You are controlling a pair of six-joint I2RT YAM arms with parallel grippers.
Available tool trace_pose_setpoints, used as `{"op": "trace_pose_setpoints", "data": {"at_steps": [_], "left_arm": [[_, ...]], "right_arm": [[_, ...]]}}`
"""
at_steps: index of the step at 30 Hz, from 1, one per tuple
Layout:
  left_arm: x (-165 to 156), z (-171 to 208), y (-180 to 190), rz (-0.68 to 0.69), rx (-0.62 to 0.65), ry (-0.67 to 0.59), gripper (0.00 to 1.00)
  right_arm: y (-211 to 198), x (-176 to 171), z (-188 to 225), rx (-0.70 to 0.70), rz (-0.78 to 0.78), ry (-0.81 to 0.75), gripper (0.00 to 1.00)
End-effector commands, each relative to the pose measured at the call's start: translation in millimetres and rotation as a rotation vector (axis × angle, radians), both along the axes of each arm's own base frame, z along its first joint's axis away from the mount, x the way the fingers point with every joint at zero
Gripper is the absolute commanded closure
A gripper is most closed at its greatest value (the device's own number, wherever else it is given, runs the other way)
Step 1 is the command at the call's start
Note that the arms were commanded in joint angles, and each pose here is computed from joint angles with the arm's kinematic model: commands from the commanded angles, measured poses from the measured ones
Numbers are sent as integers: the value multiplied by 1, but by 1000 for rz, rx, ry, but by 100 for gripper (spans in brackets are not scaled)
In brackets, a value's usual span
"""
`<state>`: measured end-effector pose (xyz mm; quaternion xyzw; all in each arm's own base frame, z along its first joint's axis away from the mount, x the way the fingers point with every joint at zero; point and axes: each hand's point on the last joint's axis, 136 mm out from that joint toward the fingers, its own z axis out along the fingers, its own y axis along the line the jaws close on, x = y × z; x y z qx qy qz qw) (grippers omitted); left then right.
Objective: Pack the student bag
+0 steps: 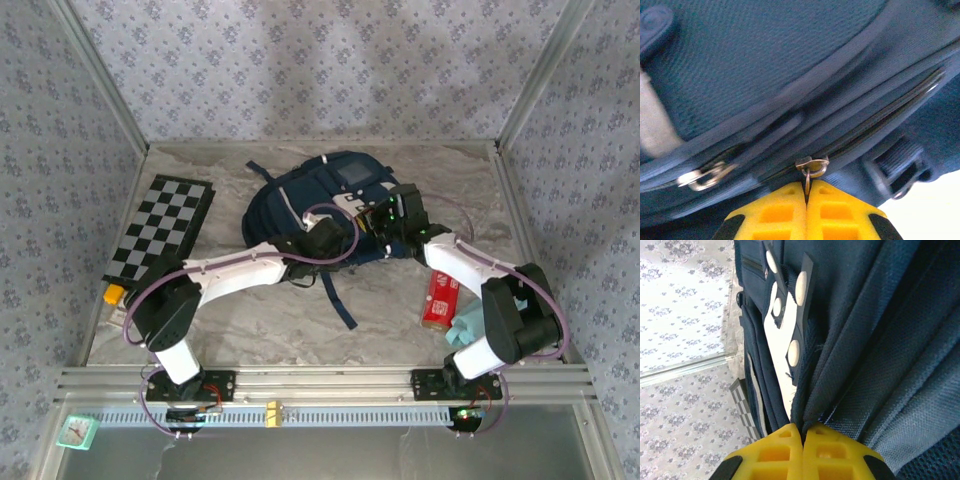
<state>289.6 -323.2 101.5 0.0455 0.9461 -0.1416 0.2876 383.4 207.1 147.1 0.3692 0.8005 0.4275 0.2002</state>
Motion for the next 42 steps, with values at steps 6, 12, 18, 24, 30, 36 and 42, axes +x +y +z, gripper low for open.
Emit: {"op": "trace_pose_setpoints", "data": {"at_steps": [6, 12, 18, 24, 30, 36, 42], "left_arm": [[12, -11, -2, -64, 41, 15, 88], [35, -9, -10, -49, -11, -15, 78], [41, -5, -6, -30, -4, -40, 86], [37, 3, 18, 5, 40, -54, 100], [19, -5, 53, 17, 130, -15, 100], [-14, -7, 43, -61, 83, 68, 100], [-35, 20, -12, -142, -48, 56, 100]], "right_arm": [[-7, 11, 24, -19, -25, -93, 100], [-3, 9, 20, -21, -16, -87, 100], [-4, 9, 16, -34, -8, -83, 100], [-13, 12, 16, -50, 6, -86, 100], [-34, 21, 16, -109, 30, -89, 100], [-48, 47, 15, -135, 86, -89, 100], [-36, 87, 19, -141, 203, -116, 100]]}}
